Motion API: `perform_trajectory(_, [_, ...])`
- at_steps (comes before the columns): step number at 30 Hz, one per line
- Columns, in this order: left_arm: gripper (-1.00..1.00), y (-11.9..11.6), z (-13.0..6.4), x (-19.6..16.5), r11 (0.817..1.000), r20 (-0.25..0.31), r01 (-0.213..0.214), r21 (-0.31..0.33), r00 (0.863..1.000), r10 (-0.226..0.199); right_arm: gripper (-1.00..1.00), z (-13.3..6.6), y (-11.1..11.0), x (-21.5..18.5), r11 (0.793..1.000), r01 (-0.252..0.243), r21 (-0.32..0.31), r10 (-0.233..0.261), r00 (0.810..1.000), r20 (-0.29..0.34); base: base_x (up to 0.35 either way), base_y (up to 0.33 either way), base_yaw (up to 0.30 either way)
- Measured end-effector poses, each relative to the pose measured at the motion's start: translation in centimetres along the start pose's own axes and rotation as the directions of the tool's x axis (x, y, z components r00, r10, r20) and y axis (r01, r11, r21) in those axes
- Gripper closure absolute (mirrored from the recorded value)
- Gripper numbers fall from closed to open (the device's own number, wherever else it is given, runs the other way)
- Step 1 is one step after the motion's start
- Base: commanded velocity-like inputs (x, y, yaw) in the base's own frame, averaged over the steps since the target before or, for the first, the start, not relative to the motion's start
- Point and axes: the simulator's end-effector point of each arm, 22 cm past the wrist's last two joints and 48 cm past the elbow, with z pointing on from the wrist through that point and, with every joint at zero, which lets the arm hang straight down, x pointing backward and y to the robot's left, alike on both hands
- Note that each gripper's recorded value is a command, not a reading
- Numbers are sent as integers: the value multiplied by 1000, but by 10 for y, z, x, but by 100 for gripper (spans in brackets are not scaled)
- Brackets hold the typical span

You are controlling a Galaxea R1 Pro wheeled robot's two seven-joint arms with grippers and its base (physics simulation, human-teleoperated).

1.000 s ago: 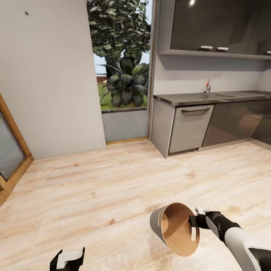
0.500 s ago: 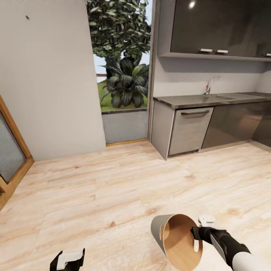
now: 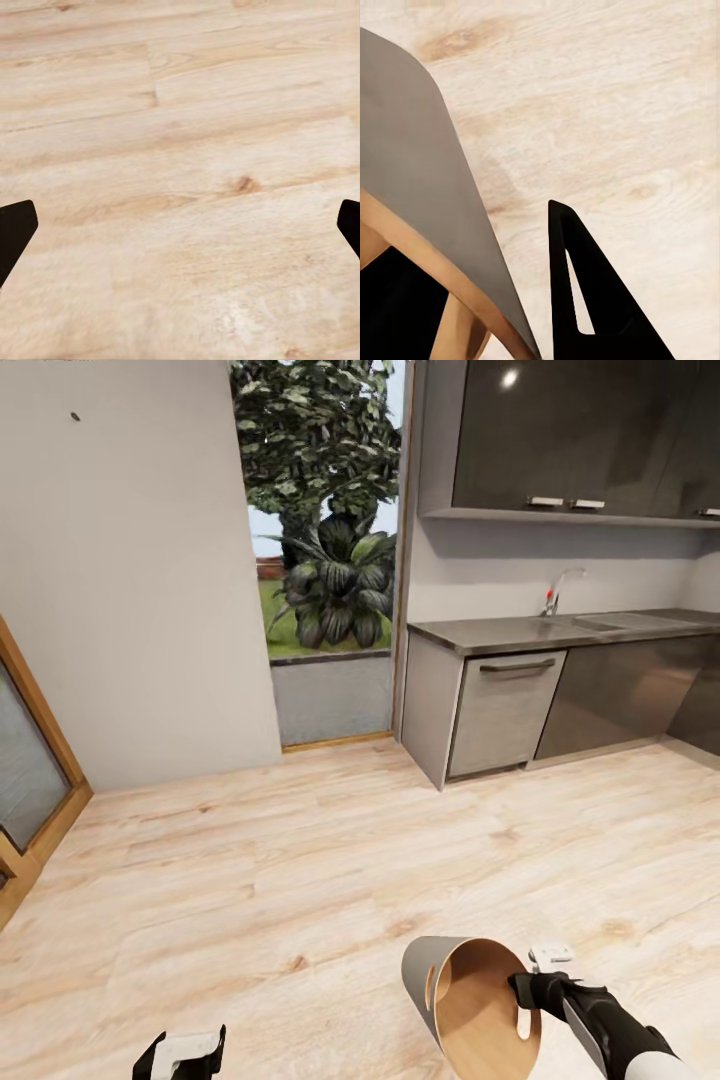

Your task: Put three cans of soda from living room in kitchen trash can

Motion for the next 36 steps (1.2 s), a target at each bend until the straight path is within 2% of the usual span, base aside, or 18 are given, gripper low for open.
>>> perform_trajectory(4, [-100, 0, -3, -7, 1000, -1, 0, 0, 1000, 0, 100, -6, 0, -8, 1000, 4, 0, -4, 1000, 14, 0, 0, 0])
perform_trajectory(6, [-100, 0, -5, -11, 1000, -2, 0, 0, 1000, 0, 100, -9, 2, -20, 1000, 19, -4, -19, 998, 61, 0, 0, 0])
perform_trajectory(8, [-100, 0, -6, -15, 1000, -1, 0, 0, 1000, 0, 100, -13, 2, -31, 1000, 13, -5, -12, 996, 91, 0, 0, 0])
perform_trajectory(10, [-100, 0, -8, -18, 1000, -2, 0, 0, 1000, 0, 100, -16, 4, -36, 999, 32, -10, -31, 994, 105, 0, 0, 0])
perform_trajectory(18, [-100, 0, -15, -33, 1000, -2, 0, 1, 1000, 0, 100, -30, 7, -62, 999, 41, -13, -38, 987, 154, 0, 0, 0])
perform_trajectory(31, [-100, 2, -25, -56, 1000, -4, 0, -5, 1000, 0, 100, -50, 12, -80, 998, 54, -16, -50, 982, 183, 0, 0, 0])
perform_trajectory(34, [-100, 4, -28, -59, 1000, -8, 0, -12, 1000, 0, 100, -56, 6, -77, 999, 52, -5, -50, 981, 185, 0, 0, 0])
perform_trajectory(36, [-100, 4, -29, -62, 1000, -9, 0, -13, 1000, 0, 100, -60, 8, -76, 997, 73, -8, -70, 976, 207, 0, 0, 0])
